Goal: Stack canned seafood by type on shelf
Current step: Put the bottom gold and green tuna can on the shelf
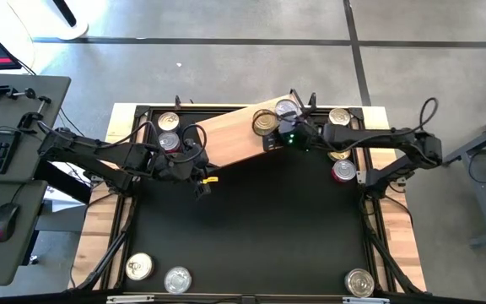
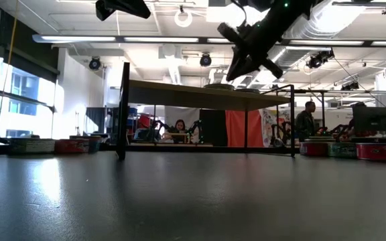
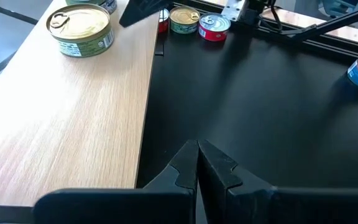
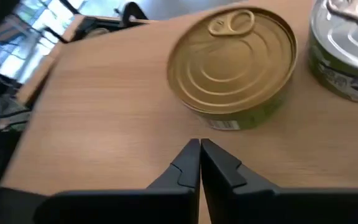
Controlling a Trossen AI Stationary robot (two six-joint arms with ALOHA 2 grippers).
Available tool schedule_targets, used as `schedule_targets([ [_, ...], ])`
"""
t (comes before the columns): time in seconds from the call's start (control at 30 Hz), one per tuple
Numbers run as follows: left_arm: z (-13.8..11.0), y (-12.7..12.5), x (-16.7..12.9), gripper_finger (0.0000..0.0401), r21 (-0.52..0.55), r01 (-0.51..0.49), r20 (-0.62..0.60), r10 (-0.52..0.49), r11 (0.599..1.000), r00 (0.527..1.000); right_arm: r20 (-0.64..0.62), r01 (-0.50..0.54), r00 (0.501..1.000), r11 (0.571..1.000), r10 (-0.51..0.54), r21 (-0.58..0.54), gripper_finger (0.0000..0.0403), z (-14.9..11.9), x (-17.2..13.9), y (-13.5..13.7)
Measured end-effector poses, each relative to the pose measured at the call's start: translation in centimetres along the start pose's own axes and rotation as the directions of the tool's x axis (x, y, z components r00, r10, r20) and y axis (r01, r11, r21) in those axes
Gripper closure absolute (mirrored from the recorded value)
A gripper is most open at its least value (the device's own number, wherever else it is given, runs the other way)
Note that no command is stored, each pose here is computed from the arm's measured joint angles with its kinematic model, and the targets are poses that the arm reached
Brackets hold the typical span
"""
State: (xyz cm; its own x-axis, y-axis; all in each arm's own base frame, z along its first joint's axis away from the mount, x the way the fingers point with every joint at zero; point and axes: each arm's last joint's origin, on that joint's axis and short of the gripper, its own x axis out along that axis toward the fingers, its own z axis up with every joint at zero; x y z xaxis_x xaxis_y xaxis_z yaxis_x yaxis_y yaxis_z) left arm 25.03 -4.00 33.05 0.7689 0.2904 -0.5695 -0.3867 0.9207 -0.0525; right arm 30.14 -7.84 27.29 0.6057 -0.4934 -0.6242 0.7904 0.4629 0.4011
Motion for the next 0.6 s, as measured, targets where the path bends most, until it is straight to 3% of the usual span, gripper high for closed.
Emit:
schedule_targets([
  [0.37, 0.0, 0.0, 0.0, 0.0401, 0.025, -0.002, 0.000, 0.002, 1.000, 1.000, 0.002, 0.001, 1.000, 0.999, -0.001, 0.044, 0.0403, 0.5, 0.6, -0.4],
  [0.6, 0.0, 0.0, 0.0, 0.0401, 0.033, -0.002, -0.001, 0.002, 0.999, 1.000, -0.070, -0.018, 0.997, 0.997, 0.023, 0.080, 0.0403, 0.1, 1.6, -0.5],
])
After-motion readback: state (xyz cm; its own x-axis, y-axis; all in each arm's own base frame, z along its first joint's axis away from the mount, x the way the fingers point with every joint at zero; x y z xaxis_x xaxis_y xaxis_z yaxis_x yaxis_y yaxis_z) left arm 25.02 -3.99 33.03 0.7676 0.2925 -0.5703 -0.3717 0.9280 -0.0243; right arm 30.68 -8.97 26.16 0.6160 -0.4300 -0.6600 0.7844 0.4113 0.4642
